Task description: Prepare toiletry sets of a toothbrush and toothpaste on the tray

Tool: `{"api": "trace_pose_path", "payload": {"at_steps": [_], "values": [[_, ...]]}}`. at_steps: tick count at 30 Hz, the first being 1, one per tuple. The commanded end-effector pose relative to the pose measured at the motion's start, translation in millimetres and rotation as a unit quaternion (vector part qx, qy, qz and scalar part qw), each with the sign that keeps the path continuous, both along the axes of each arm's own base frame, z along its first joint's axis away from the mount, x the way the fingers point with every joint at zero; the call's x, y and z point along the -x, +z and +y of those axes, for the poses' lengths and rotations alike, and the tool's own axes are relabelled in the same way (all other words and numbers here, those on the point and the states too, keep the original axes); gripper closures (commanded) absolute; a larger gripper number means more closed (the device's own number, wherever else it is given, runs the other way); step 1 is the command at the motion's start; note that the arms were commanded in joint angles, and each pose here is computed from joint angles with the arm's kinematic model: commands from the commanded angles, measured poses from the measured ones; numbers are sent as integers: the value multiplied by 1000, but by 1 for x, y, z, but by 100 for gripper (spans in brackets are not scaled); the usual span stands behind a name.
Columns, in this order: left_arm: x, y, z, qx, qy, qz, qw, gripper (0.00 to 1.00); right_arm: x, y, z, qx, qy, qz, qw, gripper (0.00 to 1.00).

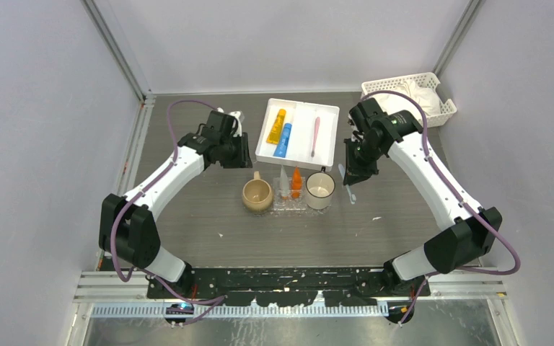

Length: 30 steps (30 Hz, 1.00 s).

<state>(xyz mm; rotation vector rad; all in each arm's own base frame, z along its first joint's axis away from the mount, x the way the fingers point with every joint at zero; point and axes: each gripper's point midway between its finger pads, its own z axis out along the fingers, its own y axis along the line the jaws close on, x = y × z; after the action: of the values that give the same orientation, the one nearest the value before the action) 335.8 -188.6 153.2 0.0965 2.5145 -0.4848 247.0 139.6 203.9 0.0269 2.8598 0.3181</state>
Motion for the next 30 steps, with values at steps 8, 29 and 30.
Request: {"api": "trace_pose_path", "payload": {"at_steps": [8,29,30], "values": [[-1,9,-7,31,-9,-21,999,65,56,8,33,-81,52,85,992,99],[-3,-7,-7,26,-10,-10,1000,65,1,-56,68,-79,61,136,986,63],[-3,-6,-7,26,-10,-10,1000,65,-4,-54,67,-82,59,133,986,59]]}}
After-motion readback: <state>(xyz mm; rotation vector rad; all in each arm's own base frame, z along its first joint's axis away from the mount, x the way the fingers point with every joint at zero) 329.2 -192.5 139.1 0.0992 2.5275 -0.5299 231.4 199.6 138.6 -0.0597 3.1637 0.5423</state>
